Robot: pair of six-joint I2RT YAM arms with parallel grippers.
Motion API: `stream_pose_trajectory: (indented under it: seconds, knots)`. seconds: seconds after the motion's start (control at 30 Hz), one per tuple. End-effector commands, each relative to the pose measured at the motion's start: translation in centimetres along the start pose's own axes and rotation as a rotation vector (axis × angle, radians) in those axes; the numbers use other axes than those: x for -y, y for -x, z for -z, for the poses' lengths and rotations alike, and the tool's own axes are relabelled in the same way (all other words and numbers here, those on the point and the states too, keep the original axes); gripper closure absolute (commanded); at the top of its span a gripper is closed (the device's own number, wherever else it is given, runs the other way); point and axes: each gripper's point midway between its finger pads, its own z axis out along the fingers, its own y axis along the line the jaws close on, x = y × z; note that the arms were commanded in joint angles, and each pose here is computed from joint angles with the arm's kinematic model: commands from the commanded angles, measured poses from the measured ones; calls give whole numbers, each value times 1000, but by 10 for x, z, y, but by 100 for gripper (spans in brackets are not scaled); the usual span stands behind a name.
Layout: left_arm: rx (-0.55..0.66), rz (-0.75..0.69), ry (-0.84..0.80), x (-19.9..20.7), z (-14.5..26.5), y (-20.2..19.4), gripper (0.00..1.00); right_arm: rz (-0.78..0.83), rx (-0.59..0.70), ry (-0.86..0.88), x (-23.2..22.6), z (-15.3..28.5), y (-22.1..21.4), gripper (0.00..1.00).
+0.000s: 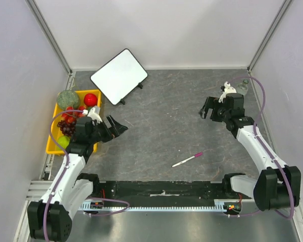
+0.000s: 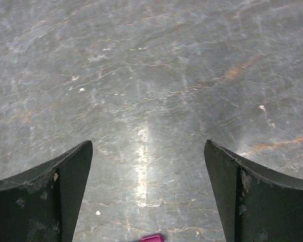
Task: Write a sentence on the whiteboard
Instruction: Move the whiteboard marker to the center of the board.
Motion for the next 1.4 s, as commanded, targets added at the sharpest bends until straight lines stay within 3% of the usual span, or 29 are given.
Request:
stream_pose_trajectory:
  seconds: [0.0, 0.1, 0.17, 0.23, 0.33, 0.5, 0.53, 0.73, 0.8, 0.93, 1.1, 1.37]
  knots:
    - [6, -51, -142, 27, 13, -2, 3, 142, -50, 48, -38, 13, 3, 2]
    - [-43, -95, -259, 46, 22, -16, 9, 246, -135, -37, -51, 19, -26, 2]
    - [-79, -132, -347, 62, 27, -30, 6, 279, -178, -43, -61, 22, -47, 2]
    - [-119, -186, -375, 77, 28, -47, 4, 278, -216, -42, -63, 24, -67, 2]
    - [-234, -264, -379, 101, 22, -83, 12, 250, -243, -66, -53, 22, -87, 2]
    - [-400, -363, -422, 139, 6, -149, 42, 235, -280, -83, -44, 14, -107, 2]
    - [-459, -415, -413, 155, -1, -179, 51, 233, -302, -88, -42, 8, -115, 2]
    - [-596, -536, -438, 202, -25, -257, 70, 225, -346, -97, -35, 1, -134, 2]
    - [-645, -558, -446, 213, -33, -282, 82, 225, -359, -103, -32, 0, -140, 2]
    - [-713, -588, -407, 213, -50, -324, 97, 204, -382, -103, -26, 1, -152, 2]
    - [-664, -588, -278, 191, -69, -327, 98, 136, -406, -60, -21, 2, -163, 11]
    - [-567, -632, 10, 126, -89, -298, 98, 91, -489, -17, -18, 1, -190, 25]
